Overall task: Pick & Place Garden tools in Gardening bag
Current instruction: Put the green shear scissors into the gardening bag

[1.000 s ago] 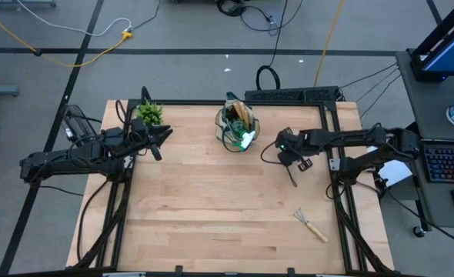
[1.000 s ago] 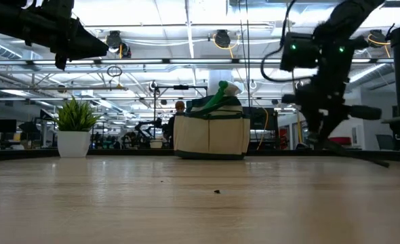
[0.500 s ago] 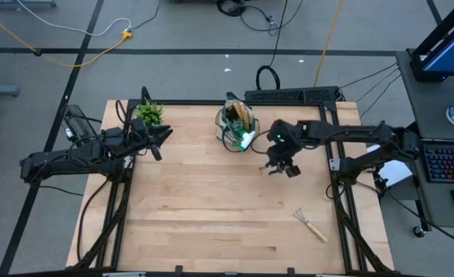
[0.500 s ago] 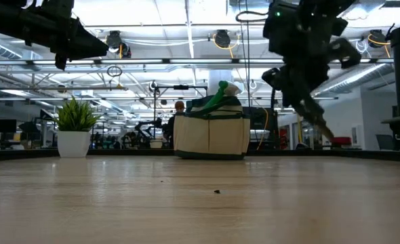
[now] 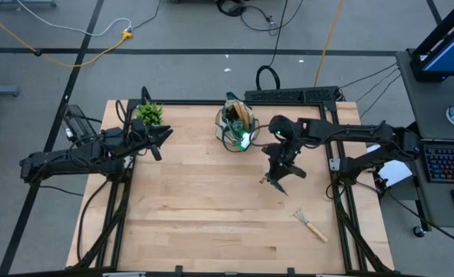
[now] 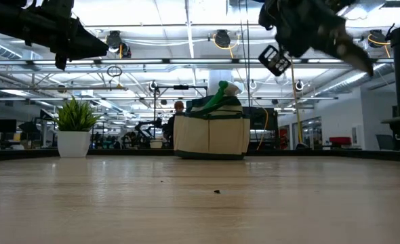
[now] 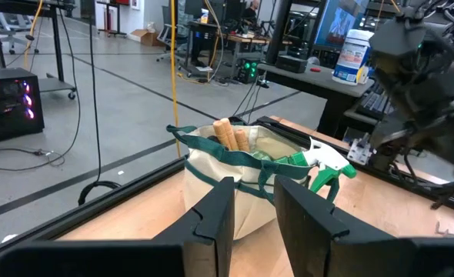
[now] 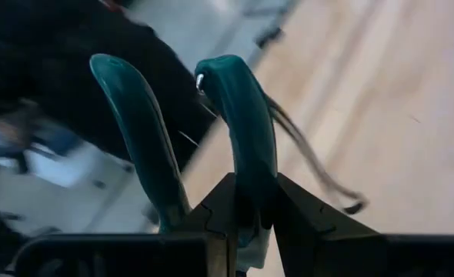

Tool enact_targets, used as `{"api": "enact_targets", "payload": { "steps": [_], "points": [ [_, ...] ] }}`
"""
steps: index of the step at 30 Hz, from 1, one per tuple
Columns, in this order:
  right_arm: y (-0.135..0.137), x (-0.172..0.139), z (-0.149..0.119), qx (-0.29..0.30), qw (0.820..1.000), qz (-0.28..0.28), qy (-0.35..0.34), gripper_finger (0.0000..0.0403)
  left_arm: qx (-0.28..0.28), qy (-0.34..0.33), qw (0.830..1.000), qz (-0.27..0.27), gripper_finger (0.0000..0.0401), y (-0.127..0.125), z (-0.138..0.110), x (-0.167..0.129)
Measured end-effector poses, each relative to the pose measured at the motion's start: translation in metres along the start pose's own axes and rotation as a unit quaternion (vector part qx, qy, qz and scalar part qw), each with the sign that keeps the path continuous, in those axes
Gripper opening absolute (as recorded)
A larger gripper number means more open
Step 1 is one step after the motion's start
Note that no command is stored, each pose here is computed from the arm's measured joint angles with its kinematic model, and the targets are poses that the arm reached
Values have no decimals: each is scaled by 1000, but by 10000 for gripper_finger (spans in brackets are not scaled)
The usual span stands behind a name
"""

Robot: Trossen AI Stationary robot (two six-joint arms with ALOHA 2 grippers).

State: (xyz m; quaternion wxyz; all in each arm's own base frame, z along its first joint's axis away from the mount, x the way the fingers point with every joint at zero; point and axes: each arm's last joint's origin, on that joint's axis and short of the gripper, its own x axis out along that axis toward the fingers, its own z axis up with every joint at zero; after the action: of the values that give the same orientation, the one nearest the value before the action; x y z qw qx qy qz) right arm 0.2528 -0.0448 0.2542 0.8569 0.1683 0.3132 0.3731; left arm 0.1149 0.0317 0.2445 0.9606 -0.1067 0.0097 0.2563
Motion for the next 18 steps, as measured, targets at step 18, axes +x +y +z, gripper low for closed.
{"api": "enact_targets", "payload": {
  "steps": [18],
  "points": [
    [20,0,54,-100,973,173,-116,50,-7,1,1000,-2,99,0,0,0]
  ]
}}
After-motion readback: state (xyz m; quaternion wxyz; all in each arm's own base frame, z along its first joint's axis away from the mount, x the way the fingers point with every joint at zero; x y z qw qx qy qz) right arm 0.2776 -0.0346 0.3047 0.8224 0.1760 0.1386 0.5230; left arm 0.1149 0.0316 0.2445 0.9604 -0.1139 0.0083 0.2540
